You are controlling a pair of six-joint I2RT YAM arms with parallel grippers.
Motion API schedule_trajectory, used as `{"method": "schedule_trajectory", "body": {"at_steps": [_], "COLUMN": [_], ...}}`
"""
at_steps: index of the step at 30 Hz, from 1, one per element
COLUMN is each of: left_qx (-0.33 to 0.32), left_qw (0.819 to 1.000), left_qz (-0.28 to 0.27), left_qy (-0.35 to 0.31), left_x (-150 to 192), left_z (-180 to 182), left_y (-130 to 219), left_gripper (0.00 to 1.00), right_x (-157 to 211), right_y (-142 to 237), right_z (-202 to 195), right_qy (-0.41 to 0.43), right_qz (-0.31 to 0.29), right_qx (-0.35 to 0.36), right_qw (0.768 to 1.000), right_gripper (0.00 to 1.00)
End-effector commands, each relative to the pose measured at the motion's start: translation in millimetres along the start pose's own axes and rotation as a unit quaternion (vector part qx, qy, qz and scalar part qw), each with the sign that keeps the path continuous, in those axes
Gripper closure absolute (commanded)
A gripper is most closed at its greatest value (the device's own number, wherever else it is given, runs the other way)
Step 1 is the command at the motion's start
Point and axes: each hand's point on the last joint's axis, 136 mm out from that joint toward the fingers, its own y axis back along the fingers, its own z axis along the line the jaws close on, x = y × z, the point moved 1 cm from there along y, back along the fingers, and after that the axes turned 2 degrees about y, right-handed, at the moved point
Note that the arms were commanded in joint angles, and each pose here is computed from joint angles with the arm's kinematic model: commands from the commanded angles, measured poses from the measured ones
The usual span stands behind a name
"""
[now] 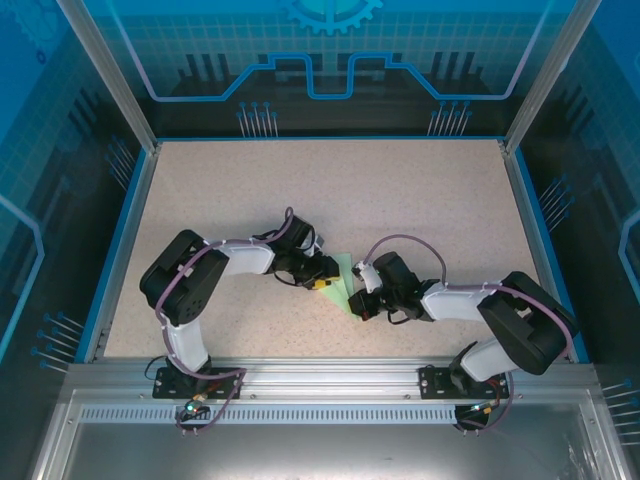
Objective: Fold a paper plane with a square sheet of paper (fold left side to right side)
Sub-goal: Fourth fold the wing at the center of the table.
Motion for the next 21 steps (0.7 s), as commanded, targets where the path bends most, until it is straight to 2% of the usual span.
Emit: {"method": "schedule_trajectory", "body": {"at_steps": [1, 4, 14, 17, 21], "left_qx": [-0.013, -0.018, -0.022, -0.02, -0.02], "left_qw": [1.0, 1.0, 1.0, 1.0, 1.0], "left_qz": [0.009, 0.011, 0.012, 0.012, 0.01], "left_qy": [-0.007, -0.006, -0.006, -0.009, -0.009], "left_x": [1, 1, 1, 2, 2], "left_z": [3, 6, 8, 7, 7], "left_y": [-5, -6, -7, -6, -5], "left_gripper": [0.61, 0.61, 0.61, 0.61, 0.61], "right_x": [3, -1, -38, -45, -48], "right_y": [1, 6, 32, 30, 19], "right_z": [-1, 1, 0, -2, -8], "right_qy": [-0.01, -0.01, -0.062, -0.089, -0.116], "right_qz": [0.005, -0.002, -0.055, -0.047, -0.028], "right_qx": [-0.011, -0.018, -0.07, -0.093, -0.108], "right_qw": [1.0, 1.0, 0.994, 0.991, 0.987], "right_gripper": [0.88, 0.84, 0.5, 0.48, 0.51]}}
